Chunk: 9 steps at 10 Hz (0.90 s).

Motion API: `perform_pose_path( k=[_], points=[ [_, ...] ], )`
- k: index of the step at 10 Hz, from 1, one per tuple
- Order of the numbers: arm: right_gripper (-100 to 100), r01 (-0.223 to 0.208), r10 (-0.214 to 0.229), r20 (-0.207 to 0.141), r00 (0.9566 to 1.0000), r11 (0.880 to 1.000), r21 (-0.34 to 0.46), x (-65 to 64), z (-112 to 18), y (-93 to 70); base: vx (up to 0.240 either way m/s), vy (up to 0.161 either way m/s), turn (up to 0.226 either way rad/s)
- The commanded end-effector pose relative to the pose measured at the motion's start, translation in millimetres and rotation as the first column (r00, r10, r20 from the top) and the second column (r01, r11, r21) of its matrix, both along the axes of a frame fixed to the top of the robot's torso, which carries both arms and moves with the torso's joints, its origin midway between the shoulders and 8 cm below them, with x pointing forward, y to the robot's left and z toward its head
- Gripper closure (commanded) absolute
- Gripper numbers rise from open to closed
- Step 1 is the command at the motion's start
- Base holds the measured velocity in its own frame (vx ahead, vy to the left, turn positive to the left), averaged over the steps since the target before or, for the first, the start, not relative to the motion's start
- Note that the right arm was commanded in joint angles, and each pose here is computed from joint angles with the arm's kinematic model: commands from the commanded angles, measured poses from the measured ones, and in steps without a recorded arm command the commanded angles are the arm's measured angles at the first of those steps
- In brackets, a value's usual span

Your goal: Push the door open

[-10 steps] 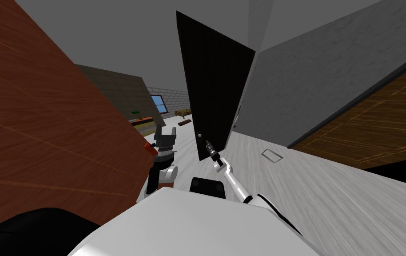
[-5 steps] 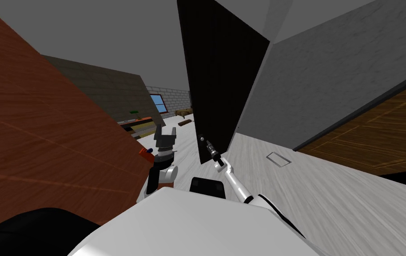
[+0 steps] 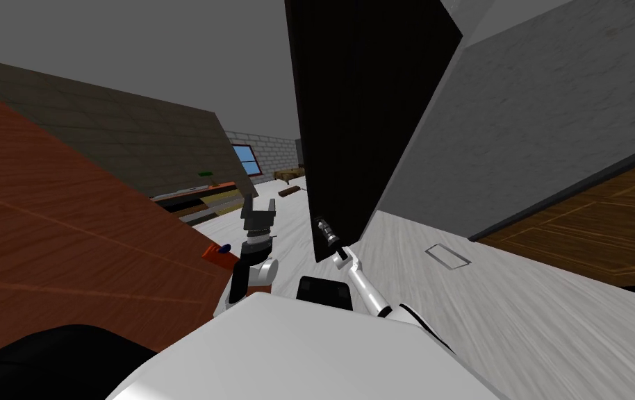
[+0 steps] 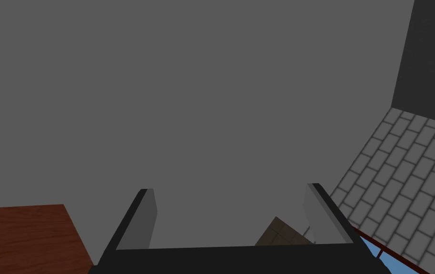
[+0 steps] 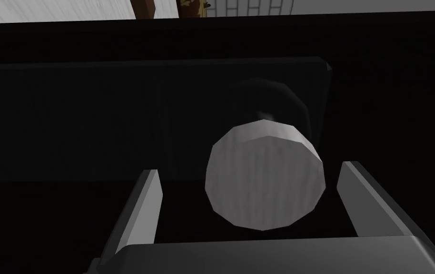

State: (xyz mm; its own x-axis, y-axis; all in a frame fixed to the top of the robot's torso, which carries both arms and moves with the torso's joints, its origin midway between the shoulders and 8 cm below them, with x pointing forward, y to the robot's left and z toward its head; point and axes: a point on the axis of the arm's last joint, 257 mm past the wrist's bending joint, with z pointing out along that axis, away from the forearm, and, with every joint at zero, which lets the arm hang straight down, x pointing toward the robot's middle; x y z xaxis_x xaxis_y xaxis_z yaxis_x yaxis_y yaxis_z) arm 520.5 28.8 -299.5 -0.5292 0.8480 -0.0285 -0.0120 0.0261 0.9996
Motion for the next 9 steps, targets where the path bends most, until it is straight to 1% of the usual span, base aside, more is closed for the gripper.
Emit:
perform_pose_path(
  k=[1, 6, 7, 9],
  points=[
    [100, 0.000, 0.000, -0.001, 1.0000, 1.000, -0.001, 0.1, -0.6, -1.1, -0.009, -0.004, -0.003],
    [100, 0.000, 0.000, -0.001, 1.0000, 1.000, -0.001, 0.1, -0.6, -1.1, -0.016, -0.010, -0.002],
    [100, 0.007, -0.007, -0.001, 1.0000, 1.000, -0.023, 0.7, -5.6, -11.5, 0.101, 0.025, -0.159],
    [100, 0.010, -0.010, 0.000, 1.0000, 0.999, -0.039, 0.3, -8.9, -18.7, 0.188, 0.080, -0.197]
  ],
)
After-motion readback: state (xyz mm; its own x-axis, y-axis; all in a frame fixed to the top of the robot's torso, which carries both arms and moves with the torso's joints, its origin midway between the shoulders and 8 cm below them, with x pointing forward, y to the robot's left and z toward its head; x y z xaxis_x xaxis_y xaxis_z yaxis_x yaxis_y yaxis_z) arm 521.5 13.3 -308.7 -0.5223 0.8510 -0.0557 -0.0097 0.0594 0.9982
